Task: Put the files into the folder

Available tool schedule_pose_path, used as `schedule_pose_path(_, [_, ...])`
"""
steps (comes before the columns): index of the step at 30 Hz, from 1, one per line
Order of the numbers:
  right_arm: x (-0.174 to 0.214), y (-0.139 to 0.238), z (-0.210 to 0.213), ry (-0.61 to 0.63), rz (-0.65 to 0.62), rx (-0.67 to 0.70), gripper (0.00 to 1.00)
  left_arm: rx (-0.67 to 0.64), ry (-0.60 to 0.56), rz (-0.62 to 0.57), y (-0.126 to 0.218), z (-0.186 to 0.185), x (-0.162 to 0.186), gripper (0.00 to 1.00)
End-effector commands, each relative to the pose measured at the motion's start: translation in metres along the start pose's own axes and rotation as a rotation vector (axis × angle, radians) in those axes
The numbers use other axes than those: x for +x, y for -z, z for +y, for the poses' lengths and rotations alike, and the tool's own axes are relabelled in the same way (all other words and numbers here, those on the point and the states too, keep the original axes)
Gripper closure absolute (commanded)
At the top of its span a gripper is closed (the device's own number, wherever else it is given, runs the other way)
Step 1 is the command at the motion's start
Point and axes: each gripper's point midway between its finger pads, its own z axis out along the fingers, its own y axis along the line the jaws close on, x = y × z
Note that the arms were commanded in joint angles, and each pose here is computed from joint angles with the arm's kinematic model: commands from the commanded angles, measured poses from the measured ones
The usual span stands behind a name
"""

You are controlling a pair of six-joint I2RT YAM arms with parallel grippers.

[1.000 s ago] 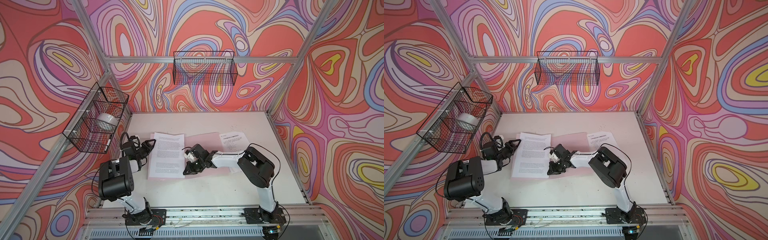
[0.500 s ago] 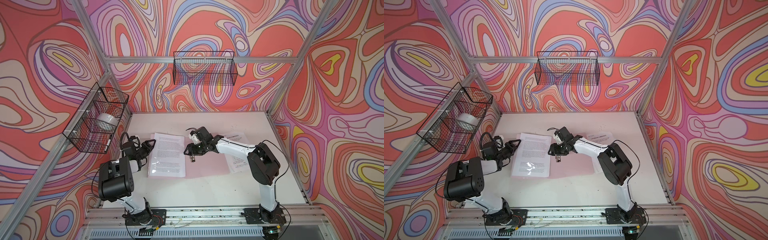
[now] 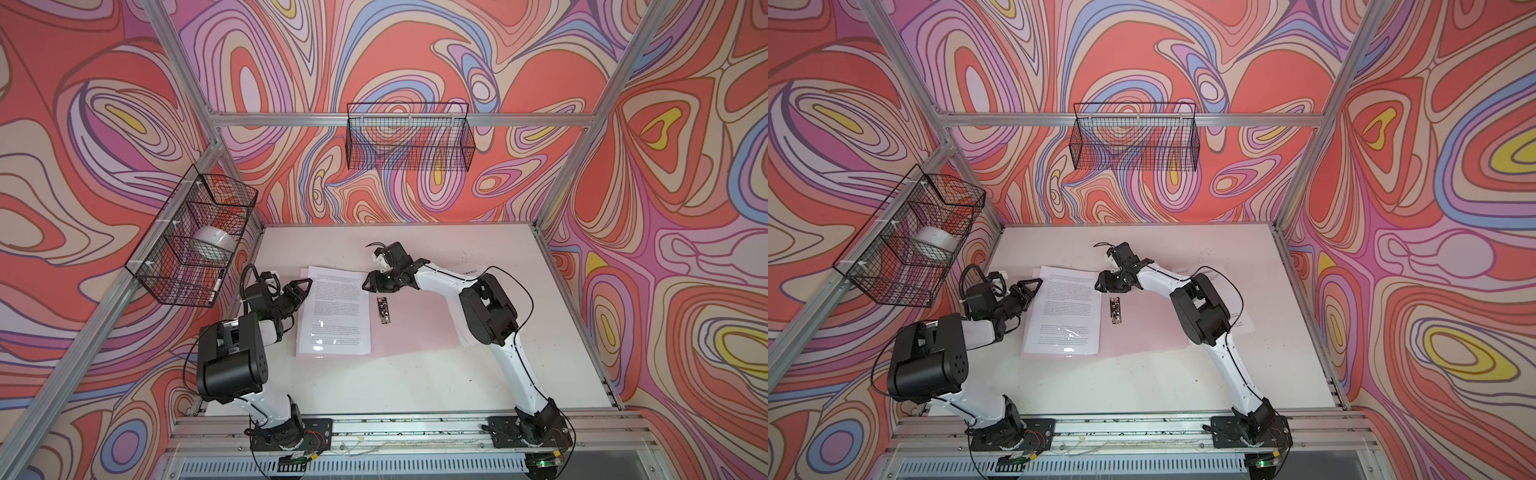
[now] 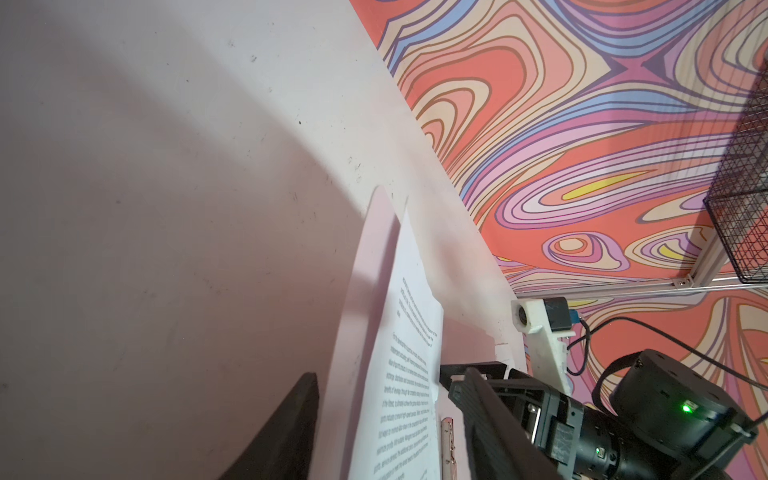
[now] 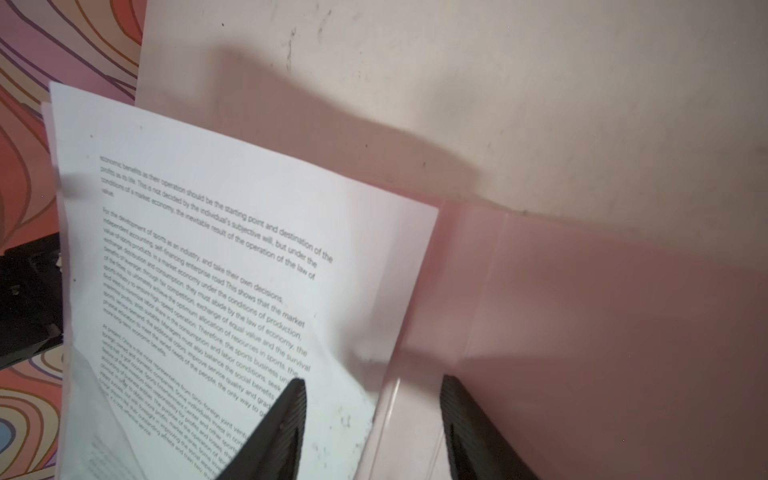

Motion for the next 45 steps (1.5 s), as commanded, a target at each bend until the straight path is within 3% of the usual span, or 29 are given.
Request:
schedule_pose_path(1, [-0.010, -0.001, 0.001, -0.012, -0.025, -0.066, 0.46, 0.016, -0.007, 0.010, -0.002, -0.001, 0.002, 0.44])
schedule_pose_path(6, [-0.010, -0.002, 0.003, -0.056, -0.027, -0.166, 0.48, 0.016, -0.004, 0.014, -0.003, 0.000, 0.002, 0.44])
schedule_pose_path(13, [-0.012, -0.006, -0.003, -0.089, -0.029, -0.179, 0.48, 0.015, -0.004, 0.017, -0.004, 0.000, 0.003, 0.44])
schedule_pose_path(33, [-0.017, -0.016, 0.018, -0.152, -0.016, -0.395, 0.53, 0.013, -0.004, 0.020, -0.004, 0.001, 0.003, 0.45])
schedule_pose_path(37, [-0.018, -0.013, 0.023, -0.158, -0.017, -0.431, 0.59, 0.014, -0.005, 0.019, -0.004, 0.001, 0.002, 0.45])
schedule_pose_path(39, [-0.017, -0.012, 0.024, -0.156, -0.017, -0.432, 0.67, 0.013, -0.006, 0.018, -0.004, 0.001, 0.002, 0.46])
schedule_pose_path(45, [-0.014, -0.008, 0.017, -0.159, -0.013, -0.429, 0.67, 0.014, -0.006, 0.019, -0.004, 0.000, 0.002, 0.46])
